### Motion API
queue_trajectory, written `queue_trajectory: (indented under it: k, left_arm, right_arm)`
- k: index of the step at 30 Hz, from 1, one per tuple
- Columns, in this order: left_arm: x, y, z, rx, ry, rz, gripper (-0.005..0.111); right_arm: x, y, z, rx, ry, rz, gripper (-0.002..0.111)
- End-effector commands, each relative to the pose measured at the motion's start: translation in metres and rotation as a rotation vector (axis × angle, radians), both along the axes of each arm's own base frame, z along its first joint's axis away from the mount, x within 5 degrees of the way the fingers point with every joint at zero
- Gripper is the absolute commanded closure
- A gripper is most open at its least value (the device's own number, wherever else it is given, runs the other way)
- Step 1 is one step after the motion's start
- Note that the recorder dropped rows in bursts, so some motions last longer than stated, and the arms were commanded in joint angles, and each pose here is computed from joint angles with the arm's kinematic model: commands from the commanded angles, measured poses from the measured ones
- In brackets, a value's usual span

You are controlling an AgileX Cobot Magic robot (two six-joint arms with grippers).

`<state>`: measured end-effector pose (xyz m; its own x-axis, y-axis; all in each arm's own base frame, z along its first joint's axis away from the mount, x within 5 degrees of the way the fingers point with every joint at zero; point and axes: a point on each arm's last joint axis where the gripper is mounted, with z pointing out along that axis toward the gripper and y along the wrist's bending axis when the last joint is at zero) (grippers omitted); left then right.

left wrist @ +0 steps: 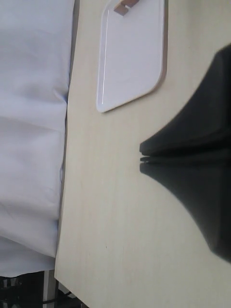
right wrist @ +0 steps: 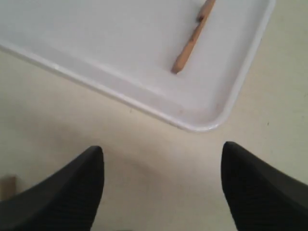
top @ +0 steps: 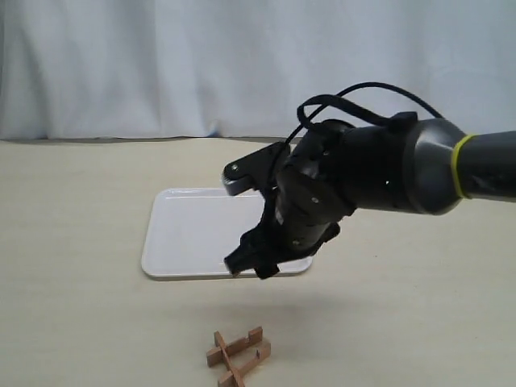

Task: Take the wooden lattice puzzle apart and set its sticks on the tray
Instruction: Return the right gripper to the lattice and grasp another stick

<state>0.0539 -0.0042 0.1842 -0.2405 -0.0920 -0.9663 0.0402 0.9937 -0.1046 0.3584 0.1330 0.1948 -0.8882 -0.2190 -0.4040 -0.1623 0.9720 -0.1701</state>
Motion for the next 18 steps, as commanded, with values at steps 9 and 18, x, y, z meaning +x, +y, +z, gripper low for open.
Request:
queue_trajectory:
  k: [9, 18]
  left_arm:
    - [0.000, 0.000, 0.000, 0.003, -0.007, 0.000, 0.107]
    - [0.000, 0.000, 0.000, 0.003, -0.007, 0.000, 0.107]
  right_arm:
    - [-0.067, 0.063, 0.003, -0.091, 0.289, 0.219, 0.043]
    - [-0.088, 0.076, -0.015, 0.087, 0.407, 0.231, 0.043]
